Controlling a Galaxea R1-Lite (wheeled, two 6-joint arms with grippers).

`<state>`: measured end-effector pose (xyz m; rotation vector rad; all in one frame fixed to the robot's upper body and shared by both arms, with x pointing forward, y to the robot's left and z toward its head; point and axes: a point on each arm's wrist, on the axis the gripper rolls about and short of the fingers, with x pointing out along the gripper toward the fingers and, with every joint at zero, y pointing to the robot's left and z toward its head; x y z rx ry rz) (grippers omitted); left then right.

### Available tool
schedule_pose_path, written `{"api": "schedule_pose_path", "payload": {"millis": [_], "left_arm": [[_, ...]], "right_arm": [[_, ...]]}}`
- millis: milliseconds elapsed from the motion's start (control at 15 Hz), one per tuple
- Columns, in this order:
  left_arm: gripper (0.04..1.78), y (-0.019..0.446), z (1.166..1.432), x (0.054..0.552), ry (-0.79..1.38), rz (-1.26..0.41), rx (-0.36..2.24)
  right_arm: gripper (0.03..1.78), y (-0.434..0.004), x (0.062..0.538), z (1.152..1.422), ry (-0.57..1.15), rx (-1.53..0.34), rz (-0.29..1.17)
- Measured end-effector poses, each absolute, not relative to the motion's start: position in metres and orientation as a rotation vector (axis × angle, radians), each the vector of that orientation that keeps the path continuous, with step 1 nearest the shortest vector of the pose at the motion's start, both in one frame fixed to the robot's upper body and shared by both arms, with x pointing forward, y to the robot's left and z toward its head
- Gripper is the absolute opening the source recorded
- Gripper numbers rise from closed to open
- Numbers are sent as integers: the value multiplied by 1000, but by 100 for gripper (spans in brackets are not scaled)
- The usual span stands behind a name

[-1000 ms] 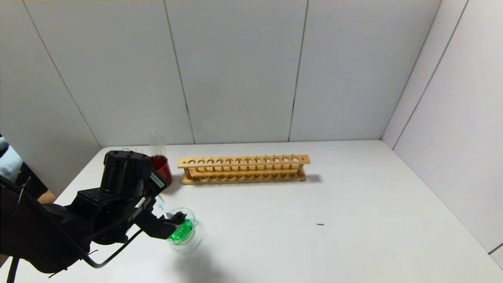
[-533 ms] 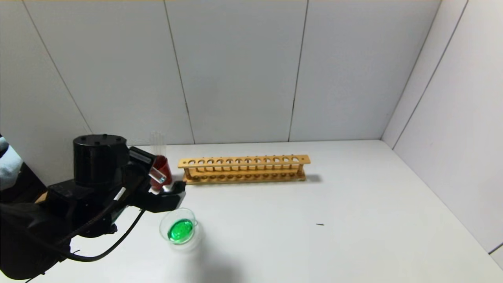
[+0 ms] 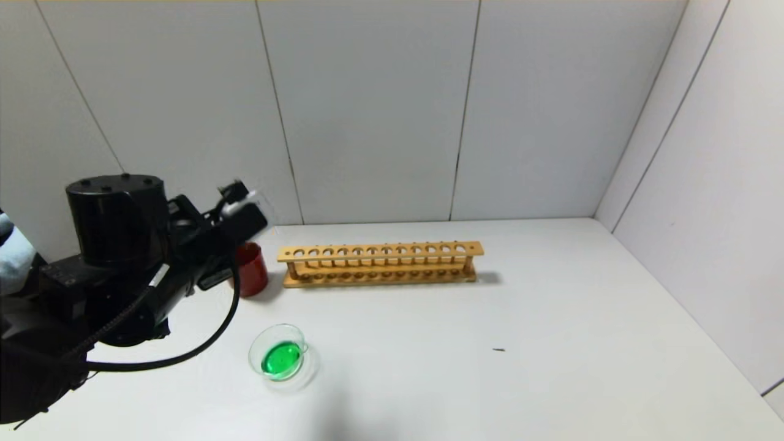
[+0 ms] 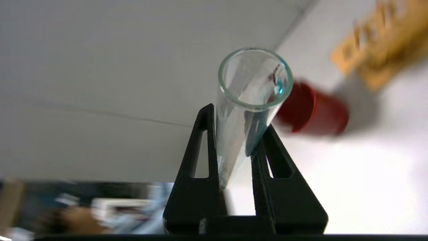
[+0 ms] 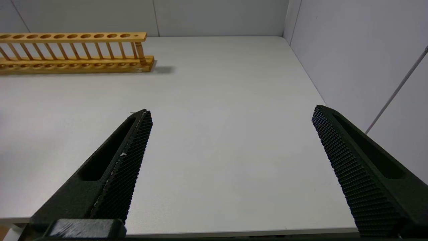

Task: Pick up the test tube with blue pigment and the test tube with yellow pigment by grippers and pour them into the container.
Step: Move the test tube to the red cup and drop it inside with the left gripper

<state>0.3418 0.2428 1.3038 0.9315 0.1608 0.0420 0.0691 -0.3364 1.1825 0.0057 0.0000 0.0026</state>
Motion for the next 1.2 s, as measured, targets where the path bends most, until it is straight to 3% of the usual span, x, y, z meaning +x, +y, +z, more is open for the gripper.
{"api": "schedule_pose_path", "payload": {"millis": [267, 400, 667, 1200], "left_arm": [[32, 284, 1332, 374, 73, 171, 453], [32, 313, 1334, 383, 55, 124, 336], [32, 339, 1324, 396, 86, -58, 65], [32, 345, 1280, 440, 110, -49, -28]], "right_arm": [[175, -336, 69, 1182, 0, 6, 3], [175, -336, 69, 1182, 0, 6, 3], [175, -336, 69, 1182, 0, 6, 3], [175, -336, 69, 1182, 0, 6, 3]]}}
